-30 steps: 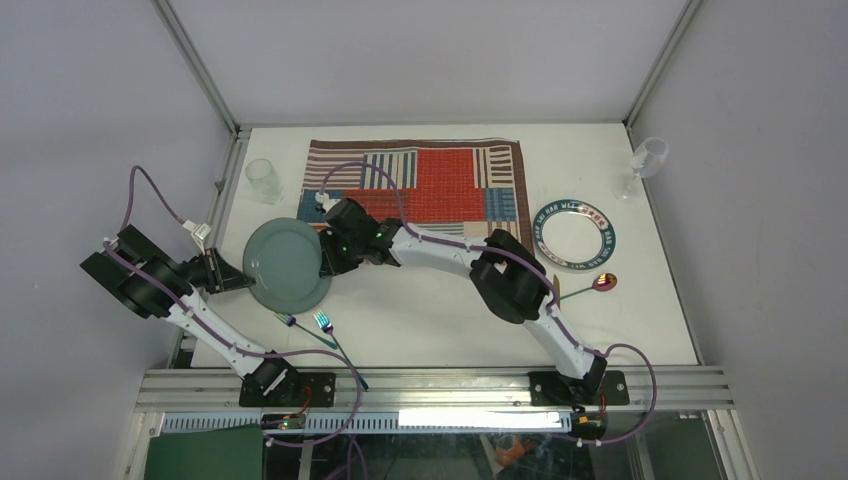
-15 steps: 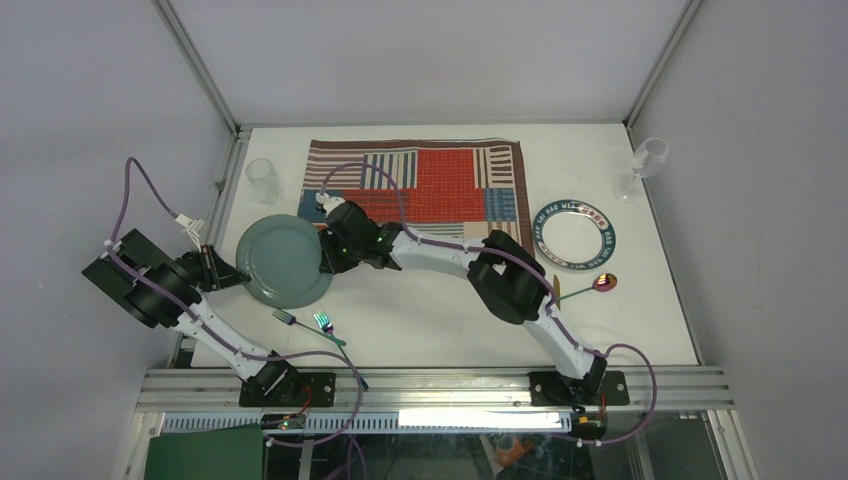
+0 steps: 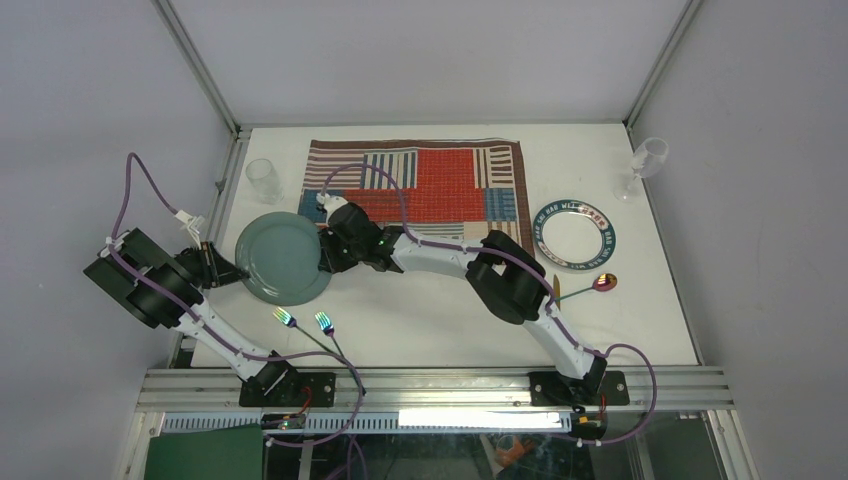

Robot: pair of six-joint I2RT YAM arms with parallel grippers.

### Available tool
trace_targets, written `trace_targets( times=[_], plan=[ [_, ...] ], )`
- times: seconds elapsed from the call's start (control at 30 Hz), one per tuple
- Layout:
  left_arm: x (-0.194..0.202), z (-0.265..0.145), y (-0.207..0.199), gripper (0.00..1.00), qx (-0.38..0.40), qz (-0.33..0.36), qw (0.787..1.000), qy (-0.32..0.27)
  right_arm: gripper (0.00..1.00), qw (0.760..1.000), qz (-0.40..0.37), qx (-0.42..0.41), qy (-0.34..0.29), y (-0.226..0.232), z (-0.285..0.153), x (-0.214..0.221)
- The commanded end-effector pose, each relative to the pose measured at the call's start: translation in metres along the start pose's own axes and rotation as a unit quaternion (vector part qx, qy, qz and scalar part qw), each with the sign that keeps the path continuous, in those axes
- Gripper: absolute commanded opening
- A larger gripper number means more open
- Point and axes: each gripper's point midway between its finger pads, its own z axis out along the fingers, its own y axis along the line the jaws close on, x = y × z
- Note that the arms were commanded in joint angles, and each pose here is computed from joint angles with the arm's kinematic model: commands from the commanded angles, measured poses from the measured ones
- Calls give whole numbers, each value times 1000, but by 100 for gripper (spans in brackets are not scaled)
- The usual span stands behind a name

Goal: Set the dinner table for one person
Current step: Pick up the plate at the center of the board.

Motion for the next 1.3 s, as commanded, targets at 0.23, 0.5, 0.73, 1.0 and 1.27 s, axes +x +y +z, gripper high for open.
trace_targets(
  times=[0.23, 0.5, 0.73, 1.0, 1.27],
  plan=[
    [-20, 30, -21, 0, 73, -22, 996, -35, 0, 997, 1, 66, -27, -22, 27, 22],
    [-42, 37, -34, 0, 96, -71, 990, -70, 0, 983, 174, 16, -60, -43, 4, -3],
    [-50, 53, -46, 0, 119, -79, 988, -50, 0, 963, 259, -26, -63, -65, -13, -11],
    [-69, 70, -52, 0, 139, -89, 986, -29, 0, 959, 265, -62, -84, -56, -31, -31],
    [-86, 92, -66, 0, 182, -112, 976, -36, 0, 949, 278, -94, -113, -48, -51, -45]
  ],
)
